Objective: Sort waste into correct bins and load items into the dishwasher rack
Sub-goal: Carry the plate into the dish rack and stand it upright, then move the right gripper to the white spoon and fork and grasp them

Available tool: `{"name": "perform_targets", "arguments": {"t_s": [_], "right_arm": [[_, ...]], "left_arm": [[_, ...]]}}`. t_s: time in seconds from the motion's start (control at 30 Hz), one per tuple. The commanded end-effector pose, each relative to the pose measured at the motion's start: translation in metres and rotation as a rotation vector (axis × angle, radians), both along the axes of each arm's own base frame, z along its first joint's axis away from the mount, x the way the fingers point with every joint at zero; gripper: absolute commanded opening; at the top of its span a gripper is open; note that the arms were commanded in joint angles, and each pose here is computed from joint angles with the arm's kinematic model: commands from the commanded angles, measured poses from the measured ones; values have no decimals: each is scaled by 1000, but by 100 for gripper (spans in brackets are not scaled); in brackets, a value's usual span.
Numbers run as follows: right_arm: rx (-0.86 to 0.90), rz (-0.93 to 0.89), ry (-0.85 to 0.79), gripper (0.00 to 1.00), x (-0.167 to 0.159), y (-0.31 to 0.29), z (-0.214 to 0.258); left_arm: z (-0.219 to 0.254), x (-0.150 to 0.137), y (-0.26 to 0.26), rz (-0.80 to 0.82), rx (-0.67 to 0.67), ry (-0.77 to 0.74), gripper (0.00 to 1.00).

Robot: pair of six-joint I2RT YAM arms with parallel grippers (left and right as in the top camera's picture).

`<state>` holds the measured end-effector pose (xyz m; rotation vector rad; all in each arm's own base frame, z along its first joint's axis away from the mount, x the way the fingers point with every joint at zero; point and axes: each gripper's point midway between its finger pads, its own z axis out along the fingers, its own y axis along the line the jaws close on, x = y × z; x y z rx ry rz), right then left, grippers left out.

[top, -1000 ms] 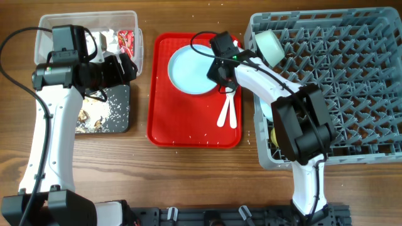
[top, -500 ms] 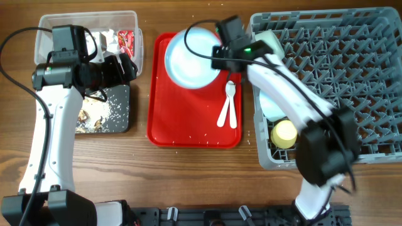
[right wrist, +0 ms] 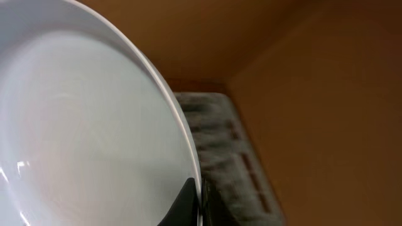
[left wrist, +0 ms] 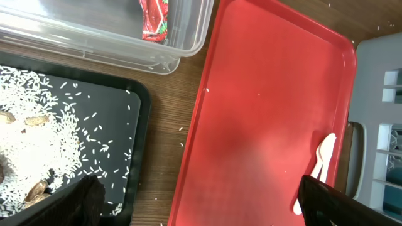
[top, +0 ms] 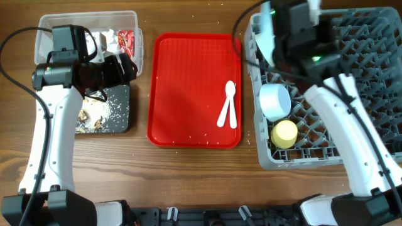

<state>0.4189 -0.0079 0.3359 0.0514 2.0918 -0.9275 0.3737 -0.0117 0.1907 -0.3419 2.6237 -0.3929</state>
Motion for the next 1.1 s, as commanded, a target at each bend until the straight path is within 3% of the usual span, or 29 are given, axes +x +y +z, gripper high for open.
{"name": "perform_targets", "arguments": {"t_s": [0.0,0.57,0.6,0.63,0.67,0.7,0.73,0.8,0.87,1.07], "right_arm": [[-150,-110,66,4,-7,-47,8],[-253,-42,461,5,52,-59,-130],[-231,-11,472,8,55,-54,-137],[-196,28,476,18,58,-48,-143],[-151,71,476,32,61,-40,-149],[-125,84,465,58,62,-37,-151],[-107,81,449,73,63,-36,-151],[-72,62,399,93,63,-35,-143],[-32,97,370,100,64,-29,-134],[255,225,150,100,43,5,-67]], "left_arm": [[6,3,2,1,9,-19,100],[6,3,2,1,9,-20,100],[6,3,2,1,9,-19,100],[6,3,2,1,9,-20,100],[6,3,2,1,9,-19,100],[6,3,2,1,9,-20,100],[6,3,2,1,9,-20,100],[6,3,2,1,9,-20,100],[6,3,2,1,9,-20,100],[6,3,2,1,9,-20,100]]}}
